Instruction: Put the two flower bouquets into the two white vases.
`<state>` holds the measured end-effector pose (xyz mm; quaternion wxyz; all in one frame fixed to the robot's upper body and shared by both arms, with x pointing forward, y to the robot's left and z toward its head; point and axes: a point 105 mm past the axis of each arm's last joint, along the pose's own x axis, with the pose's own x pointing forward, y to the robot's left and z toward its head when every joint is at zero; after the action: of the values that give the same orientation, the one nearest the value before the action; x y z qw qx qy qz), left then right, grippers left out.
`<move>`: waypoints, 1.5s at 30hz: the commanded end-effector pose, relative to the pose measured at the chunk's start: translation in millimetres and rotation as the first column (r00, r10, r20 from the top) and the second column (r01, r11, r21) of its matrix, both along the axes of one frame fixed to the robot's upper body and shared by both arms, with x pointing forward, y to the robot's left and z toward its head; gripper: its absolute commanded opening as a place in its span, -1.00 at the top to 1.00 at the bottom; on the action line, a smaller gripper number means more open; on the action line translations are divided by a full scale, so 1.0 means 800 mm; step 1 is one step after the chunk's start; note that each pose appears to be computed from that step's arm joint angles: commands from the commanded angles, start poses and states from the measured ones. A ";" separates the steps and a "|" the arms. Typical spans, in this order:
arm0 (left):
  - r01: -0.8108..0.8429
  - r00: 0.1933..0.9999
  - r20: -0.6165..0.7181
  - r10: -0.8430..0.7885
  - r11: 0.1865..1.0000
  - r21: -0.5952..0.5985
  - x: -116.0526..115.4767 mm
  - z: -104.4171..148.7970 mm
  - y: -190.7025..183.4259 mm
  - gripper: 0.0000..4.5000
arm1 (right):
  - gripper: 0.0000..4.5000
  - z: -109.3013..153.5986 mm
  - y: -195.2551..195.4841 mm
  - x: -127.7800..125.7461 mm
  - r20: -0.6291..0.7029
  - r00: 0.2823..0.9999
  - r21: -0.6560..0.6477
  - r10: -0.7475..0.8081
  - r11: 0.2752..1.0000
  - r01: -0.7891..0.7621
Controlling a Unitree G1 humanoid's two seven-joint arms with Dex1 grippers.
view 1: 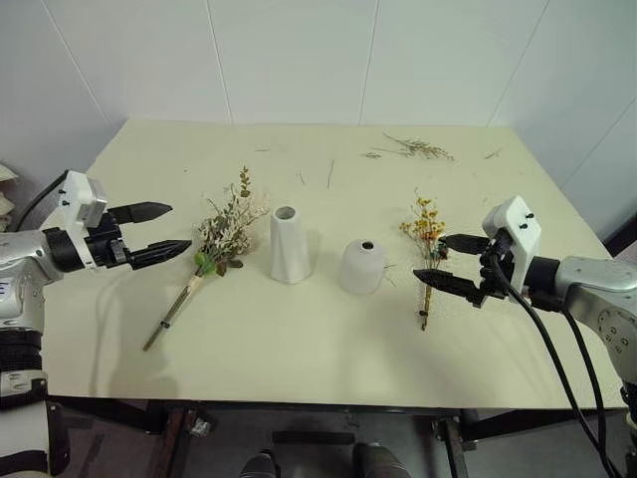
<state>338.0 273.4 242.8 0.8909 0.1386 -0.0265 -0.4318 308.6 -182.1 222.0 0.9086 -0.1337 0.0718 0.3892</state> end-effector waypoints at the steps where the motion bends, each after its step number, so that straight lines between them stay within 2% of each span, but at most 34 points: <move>1: 0.014 0.998 0.054 -0.014 1.000 0.002 0.000 0.016 -0.005 -0.99 | -1.00 0.023 -0.004 -0.005 0.069 0.998 0.006 -0.007 1.000 0.007; 13: -0.027 0.999 0.043 0.028 0.999 -0.023 0.008 0.001 -0.010 -0.99 | -1.00 0.030 -0.001 -0.005 0.067 0.998 -0.013 0.012 1.000 -0.011; 18: -0.198 0.979 0.038 0.198 0.980 -0.025 0.018 0.007 0.010 -0.99 | -1.00 0.027 -0.002 -0.001 0.050 0.998 -0.035 0.041 0.999 -0.040; 20: -0.237 0.971 0.013 0.238 0.971 -0.035 0.018 0.005 0.014 -0.99 | -1.00 0.025 -0.001 0.001 0.045 0.998 -0.051 0.052 0.997 -0.050; 24: -0.313 0.948 -0.064 0.313 0.950 0.016 0.020 0.001 0.015 -0.99 | -1.00 0.032 -0.005 0.000 0.062 0.993 -0.068 0.104 0.993 -0.099; 26: -0.337 0.935 -0.100 0.341 0.940 0.053 0.021 -0.004 0.012 -0.99 | -1.00 0.029 -0.012 -0.001 0.058 0.992 -0.084 0.112 0.991 -0.107; 29: -0.360 0.911 -0.176 0.374 0.927 0.108 0.018 -0.017 0.009 -0.99 | -1.00 0.044 -0.017 0.001 0.080 0.989 -0.003 0.126 0.992 -0.126; 37: -0.330 0.888 -0.290 0.356 0.934 0.135 0.018 -0.048 -0.020 -0.99 | -1.00 0.079 -0.026 -0.008 0.217 0.959 0.086 0.183 0.975 -0.206; 42: -0.316 0.869 -0.344 0.357 0.933 0.170 0.020 -0.065 -0.030 -0.99 | -1.00 0.084 -0.030 -0.012 0.212 0.959 0.089 0.190 0.973 -0.213; 45: -0.318 0.838 -0.384 0.388 0.918 0.235 0.025 -0.085 -0.033 -0.99 | -1.00 0.088 -0.042 -0.015 0.211 0.962 0.071 0.175 0.978 -0.194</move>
<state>355.5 246.9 176.1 0.9257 0.1065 0.2193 -0.2893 303.2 -207.0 274.5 0.8748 -0.1190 -0.0265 0.4689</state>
